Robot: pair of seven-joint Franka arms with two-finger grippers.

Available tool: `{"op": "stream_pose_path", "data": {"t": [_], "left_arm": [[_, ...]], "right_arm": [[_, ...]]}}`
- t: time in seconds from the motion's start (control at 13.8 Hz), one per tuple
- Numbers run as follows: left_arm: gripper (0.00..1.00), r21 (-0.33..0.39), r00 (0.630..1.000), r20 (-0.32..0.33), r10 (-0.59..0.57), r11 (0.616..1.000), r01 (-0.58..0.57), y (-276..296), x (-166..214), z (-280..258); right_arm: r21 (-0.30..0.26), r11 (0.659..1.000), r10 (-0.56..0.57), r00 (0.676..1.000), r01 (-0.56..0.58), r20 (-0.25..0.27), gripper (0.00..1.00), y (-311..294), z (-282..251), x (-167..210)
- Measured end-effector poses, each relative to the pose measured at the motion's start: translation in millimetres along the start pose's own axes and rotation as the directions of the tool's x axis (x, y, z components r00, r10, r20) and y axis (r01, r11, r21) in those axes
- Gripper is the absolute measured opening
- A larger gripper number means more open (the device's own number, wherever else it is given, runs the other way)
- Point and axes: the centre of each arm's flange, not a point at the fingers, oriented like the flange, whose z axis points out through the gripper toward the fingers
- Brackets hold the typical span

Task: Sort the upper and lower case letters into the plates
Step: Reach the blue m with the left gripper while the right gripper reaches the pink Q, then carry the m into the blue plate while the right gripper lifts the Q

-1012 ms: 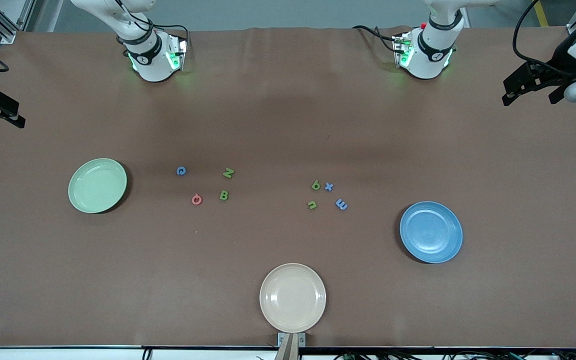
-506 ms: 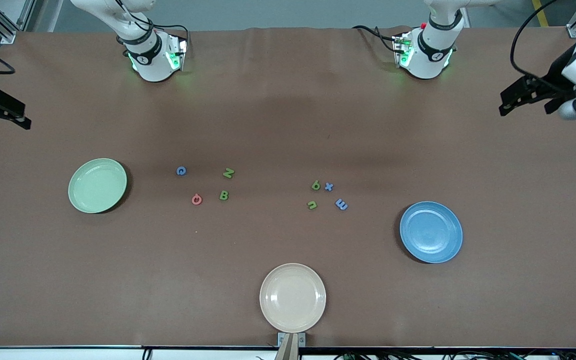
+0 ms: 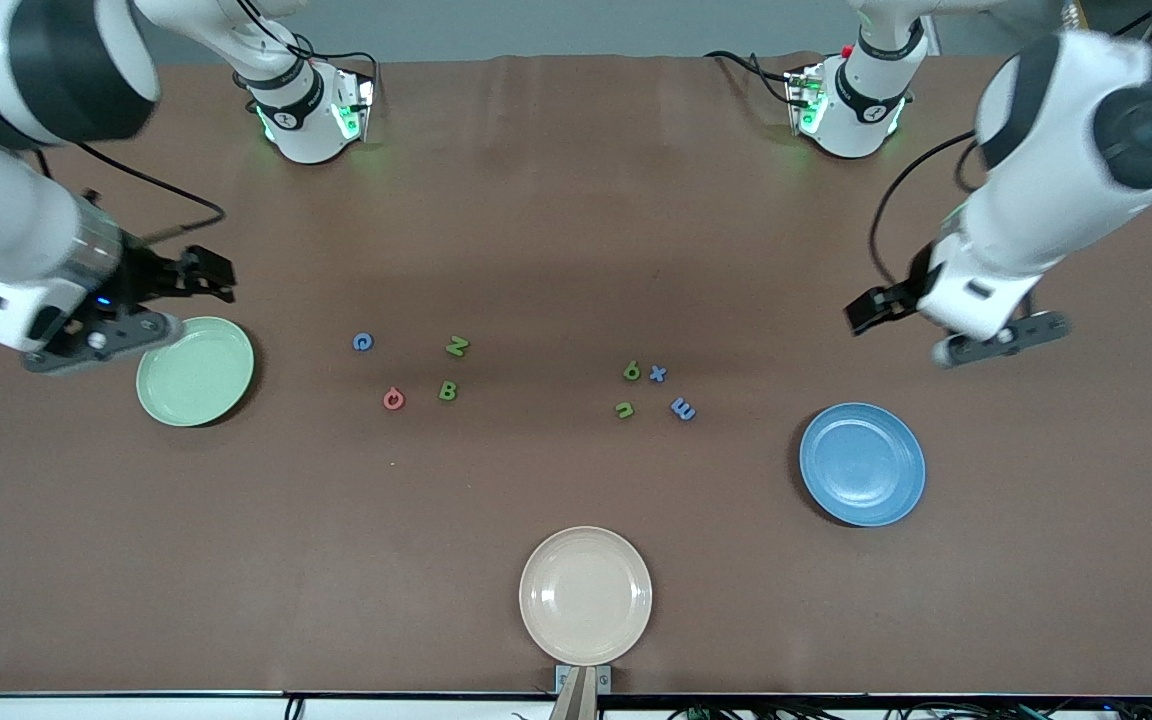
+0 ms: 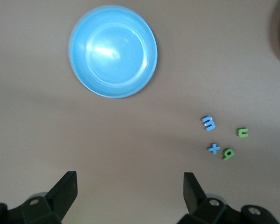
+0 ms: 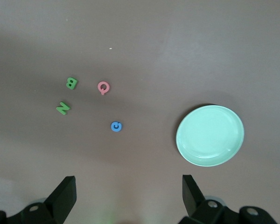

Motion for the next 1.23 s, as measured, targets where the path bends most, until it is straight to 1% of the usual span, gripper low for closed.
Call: {"op": "stream_pose_path", "data": {"t": [0.14,0.29,0.43,0.65,0.8,0.87,0.94,1.01,1.08,1.23], "left_arm": [[1.0,-0.024,0.999,0.02,-0.043,0.999,0.043,22.0,5.8,57.2],[1.0,-0.059,0.995,0.003,-0.098,0.993,0.098,46.9,3.8,107.2],[1.0,-0.049,0.99,-0.026,-0.14,0.989,0.138,76.6,-9.7,149.8],[1.0,-0.022,0.977,-0.081,-0.195,0.981,0.194,117.5,-31.4,207.3],[0.96,-0.004,0.97,-0.114,-0.213,0.977,0.214,136.0,-33.3,234.1],[0.96,-0.001,0.964,-0.132,-0.23,0.973,0.232,146.7,-34.5,244.3],[0.87,-0.005,0.956,-0.145,-0.256,0.966,0.258,156.8,-33.9,252.1],[0.81,-0.011,0.95,-0.148,-0.275,0.961,0.277,163.9,-31.3,259.2],[0.81,-0.012,0.948,-0.142,-0.286,0.958,0.287,169.7,-30.5,268.0],[0.67,-0.003,0.948,-0.127,-0.29,0.956,0.292,176.5,-32.9,284.9]], "right_arm": [[-0.003,1.0,-0.007,1.0,0.007,0.01,1.0,-5.5,8.9,7.1],[-0.003,1.0,-0.004,1.0,0.004,0.02,1.0,-3.7,13.7,9.4],[-0.002,1.0,0.0,0.999,0.0,0.039,1.0,-3.8,31.9,18.2],[0.001,0.999,0.049,0.999,-0.049,0.007,1.0,-5.2,96.3,45.7],[0.022,0.997,0.073,0.997,-0.072,-0.034,1.0,-11.0,141.6,56.5],[0.026,0.996,0.088,0.994,-0.086,-0.059,1.0,-15.5,158.6,58.6],[0.029,0.993,0.113,0.99,-0.111,-0.08,1.0,-21.0,173.0,59.3],[0.031,0.991,0.132,0.987,-0.129,-0.094,1.0,-27.7,186.7,58.8],[0.031,0.99,0.139,0.985,-0.137,-0.106,1.0,-35.3,199.9,57.7],[0.031,0.99,0.141,0.981,-0.138,-0.13,1.0,-44.1,229.2,56.3]]}}
